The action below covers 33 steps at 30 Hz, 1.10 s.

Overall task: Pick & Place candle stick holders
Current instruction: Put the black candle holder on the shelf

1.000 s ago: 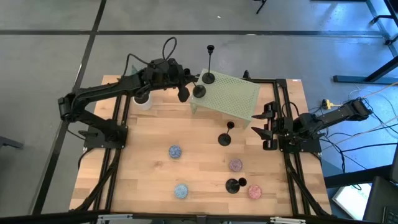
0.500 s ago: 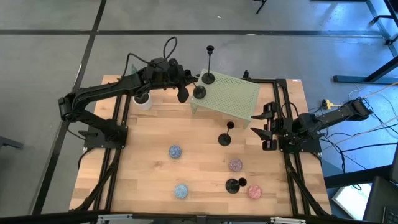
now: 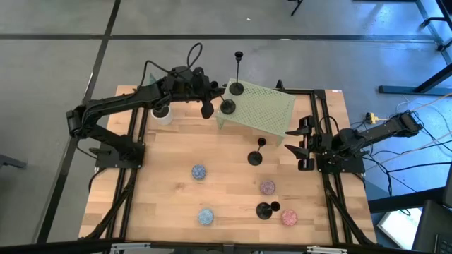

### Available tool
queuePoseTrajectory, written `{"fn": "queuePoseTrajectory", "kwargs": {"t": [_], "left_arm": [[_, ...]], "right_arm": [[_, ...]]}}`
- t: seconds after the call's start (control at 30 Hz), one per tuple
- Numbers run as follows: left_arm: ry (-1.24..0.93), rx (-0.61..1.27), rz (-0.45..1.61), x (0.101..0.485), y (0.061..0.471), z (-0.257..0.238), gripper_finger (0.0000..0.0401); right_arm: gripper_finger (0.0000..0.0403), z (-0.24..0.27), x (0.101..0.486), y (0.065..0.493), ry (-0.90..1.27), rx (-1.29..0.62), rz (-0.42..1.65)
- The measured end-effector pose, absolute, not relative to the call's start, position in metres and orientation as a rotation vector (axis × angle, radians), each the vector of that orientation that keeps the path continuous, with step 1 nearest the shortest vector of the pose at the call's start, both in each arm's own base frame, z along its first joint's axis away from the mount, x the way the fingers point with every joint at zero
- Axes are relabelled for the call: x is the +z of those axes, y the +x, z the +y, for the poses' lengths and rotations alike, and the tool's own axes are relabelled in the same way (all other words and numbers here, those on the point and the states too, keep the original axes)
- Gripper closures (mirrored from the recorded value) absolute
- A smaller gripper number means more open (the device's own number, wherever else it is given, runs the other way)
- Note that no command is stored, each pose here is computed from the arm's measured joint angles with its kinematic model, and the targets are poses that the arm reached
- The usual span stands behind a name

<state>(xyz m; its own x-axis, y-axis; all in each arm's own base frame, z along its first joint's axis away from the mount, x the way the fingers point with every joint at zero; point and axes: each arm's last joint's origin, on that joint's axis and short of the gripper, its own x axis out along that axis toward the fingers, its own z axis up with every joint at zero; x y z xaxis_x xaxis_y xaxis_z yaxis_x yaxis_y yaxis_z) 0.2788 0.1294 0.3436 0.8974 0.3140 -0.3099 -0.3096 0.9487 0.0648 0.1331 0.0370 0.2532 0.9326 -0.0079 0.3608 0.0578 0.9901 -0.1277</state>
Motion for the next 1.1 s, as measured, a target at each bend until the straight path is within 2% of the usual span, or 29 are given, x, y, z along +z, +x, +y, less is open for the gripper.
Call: {"fn": "queuePoseTrajectory", "kwargs": {"t": [0.37, 0.73, 1.1], "left_arm": [[0.016, 0.317, 0.324, 0.3436, 0.2788, 0.1294, 0.0382], [0.061, 0.313, 0.337, 0.343, 0.2786, 0.1294, 0.0355], [0.081, 0.312, 0.34, 0.3431, 0.2786, 0.1295, 0.0347]], "right_arm": [[0.0194, 0.037, 0.2532, 0.1331, -0.137, -0.034, -0.368], [0.0194, 0.0369, 0.2532, 0.1332, -0.138, -0.034, -0.367], [0.0194, 0.037, 0.2531, 0.1332, -0.138, -0.034, -0.367]]}}
